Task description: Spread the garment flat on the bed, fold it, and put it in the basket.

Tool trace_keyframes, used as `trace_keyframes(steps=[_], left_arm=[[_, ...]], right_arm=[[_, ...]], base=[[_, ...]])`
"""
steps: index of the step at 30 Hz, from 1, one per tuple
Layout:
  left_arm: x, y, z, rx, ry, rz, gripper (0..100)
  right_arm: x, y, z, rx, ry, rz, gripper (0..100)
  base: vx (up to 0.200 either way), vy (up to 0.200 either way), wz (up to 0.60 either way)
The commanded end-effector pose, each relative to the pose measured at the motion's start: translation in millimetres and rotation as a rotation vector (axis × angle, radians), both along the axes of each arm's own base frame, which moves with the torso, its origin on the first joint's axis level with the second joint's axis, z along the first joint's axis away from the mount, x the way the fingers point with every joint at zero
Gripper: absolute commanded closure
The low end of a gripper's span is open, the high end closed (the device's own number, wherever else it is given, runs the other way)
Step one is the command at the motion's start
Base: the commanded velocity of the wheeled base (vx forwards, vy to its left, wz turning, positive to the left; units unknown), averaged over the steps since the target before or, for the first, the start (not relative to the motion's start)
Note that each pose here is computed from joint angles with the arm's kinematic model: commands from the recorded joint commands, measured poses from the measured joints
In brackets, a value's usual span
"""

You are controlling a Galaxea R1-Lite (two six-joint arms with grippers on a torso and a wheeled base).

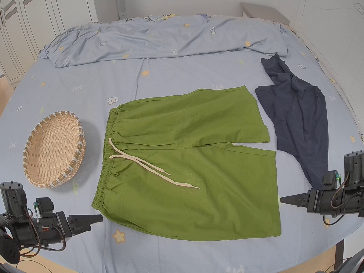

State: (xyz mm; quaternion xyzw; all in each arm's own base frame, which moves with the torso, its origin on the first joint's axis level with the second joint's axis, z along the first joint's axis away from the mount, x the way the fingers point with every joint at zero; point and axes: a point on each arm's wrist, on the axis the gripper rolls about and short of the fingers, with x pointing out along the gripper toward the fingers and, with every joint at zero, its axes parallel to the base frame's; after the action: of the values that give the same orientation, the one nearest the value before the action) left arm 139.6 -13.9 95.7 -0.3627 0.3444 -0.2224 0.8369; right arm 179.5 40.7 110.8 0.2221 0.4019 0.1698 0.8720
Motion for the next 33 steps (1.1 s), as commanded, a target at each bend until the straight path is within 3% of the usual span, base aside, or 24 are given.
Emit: trace_keyframes(steps=[1,4,6,8,11,16,33], left_arm=[[12,6,-28,-0.01,0.158,-0.003,0],[23,9,-37,0.022,0.157,-0.013,0],[37,17,-43,0.054,0.076,-0.016,0],[45,20,-41,0.031,0.02,-0.035,0],[61,25,-51,0.003,0.011,-0.057,0],[71,37,-65,0.0,-0.003,-0.014,0],[86,30,-59,-0.023,-0.095,-0.032,0]], right_arm=[[-4,0,8,0.053,-0.075,0.021,0],[11,3,13,0.059,-0.111,0.023,0],[28,6,14,0.065,-0.139,0.027,0],[31,7,12,0.069,-0.145,0.032,0],[31,8,11,0.069,-0.145,0.034,0],[30,9,13,0.07,-0.151,0.041,0],[28,13,12,0.068,-0.148,0.06,0]], base=[[0.0,0.0,0.0],[0.0,0.0,0.0],[0.0,0.0,0.0],[0.0,0.0,0.0],[0.0,0.0,0.0],[0.0,0.0,0.0],[0.0,0.0,0.0]])
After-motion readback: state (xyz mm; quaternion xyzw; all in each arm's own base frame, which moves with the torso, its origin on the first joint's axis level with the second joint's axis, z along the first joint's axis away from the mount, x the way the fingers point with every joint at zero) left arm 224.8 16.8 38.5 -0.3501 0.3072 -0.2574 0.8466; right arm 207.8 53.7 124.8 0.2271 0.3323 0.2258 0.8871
